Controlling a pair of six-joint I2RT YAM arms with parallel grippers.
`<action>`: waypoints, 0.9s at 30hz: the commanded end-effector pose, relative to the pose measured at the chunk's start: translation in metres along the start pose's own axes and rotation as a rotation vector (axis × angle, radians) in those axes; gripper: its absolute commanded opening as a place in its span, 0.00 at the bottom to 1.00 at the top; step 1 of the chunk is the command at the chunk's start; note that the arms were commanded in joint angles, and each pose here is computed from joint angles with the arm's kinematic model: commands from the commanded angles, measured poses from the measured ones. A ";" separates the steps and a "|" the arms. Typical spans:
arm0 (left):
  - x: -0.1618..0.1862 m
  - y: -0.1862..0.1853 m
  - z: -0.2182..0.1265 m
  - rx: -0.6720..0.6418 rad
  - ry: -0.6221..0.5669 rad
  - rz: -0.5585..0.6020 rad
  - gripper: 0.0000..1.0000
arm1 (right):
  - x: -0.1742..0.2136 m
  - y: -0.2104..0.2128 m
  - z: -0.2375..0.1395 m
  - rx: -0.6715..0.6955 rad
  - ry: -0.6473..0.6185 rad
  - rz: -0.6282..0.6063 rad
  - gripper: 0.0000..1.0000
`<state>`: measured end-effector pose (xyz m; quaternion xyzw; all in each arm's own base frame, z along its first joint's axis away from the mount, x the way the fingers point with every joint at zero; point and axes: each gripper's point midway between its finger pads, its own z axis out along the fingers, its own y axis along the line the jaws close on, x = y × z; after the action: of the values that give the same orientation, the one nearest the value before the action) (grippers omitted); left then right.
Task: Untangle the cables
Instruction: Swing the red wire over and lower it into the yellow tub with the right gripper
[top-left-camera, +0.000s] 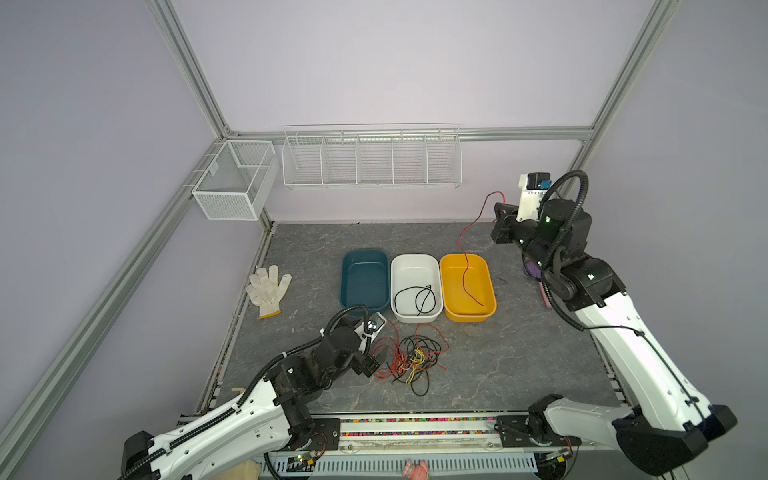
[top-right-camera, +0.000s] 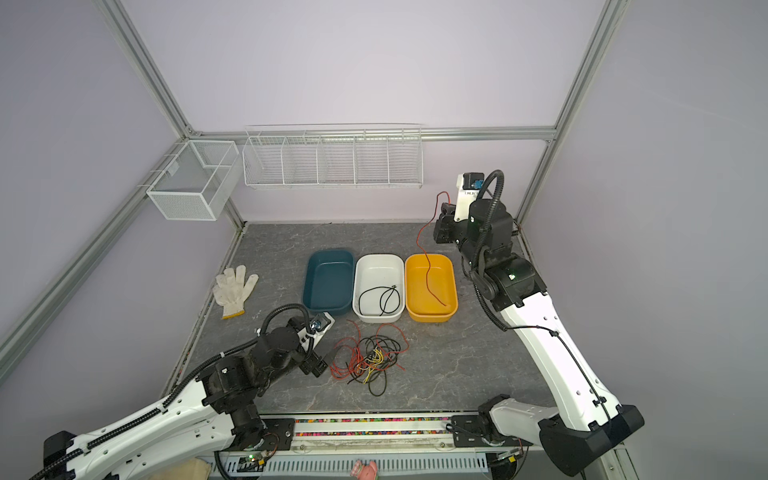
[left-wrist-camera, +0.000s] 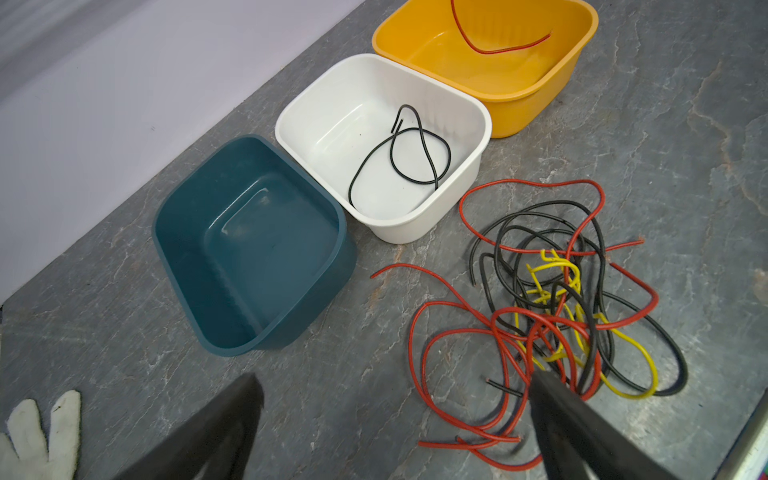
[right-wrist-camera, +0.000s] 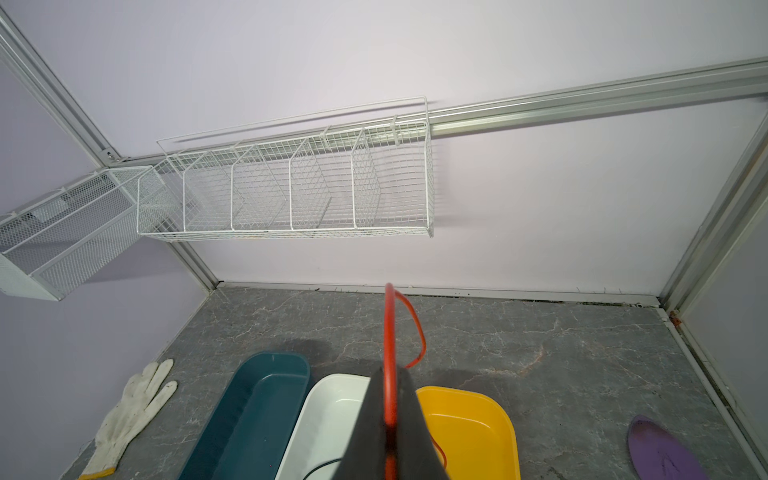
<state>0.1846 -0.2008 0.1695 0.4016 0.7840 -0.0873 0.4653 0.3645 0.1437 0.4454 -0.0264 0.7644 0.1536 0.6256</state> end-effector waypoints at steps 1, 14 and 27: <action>-0.010 -0.004 0.000 0.022 -0.021 -0.011 1.00 | -0.017 0.002 0.004 -0.003 -0.055 0.007 0.07; -0.009 -0.003 0.001 0.017 -0.017 -0.011 1.00 | 0.079 -0.025 0.035 0.096 0.119 0.097 0.06; -0.009 -0.004 0.002 0.019 -0.015 -0.009 1.00 | 0.193 -0.048 0.042 0.185 0.358 0.194 0.07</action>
<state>0.1852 -0.2038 0.1637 0.4067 0.7868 -0.0854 0.4563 0.3750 0.1404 0.2614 0.0515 0.8648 0.1315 0.4819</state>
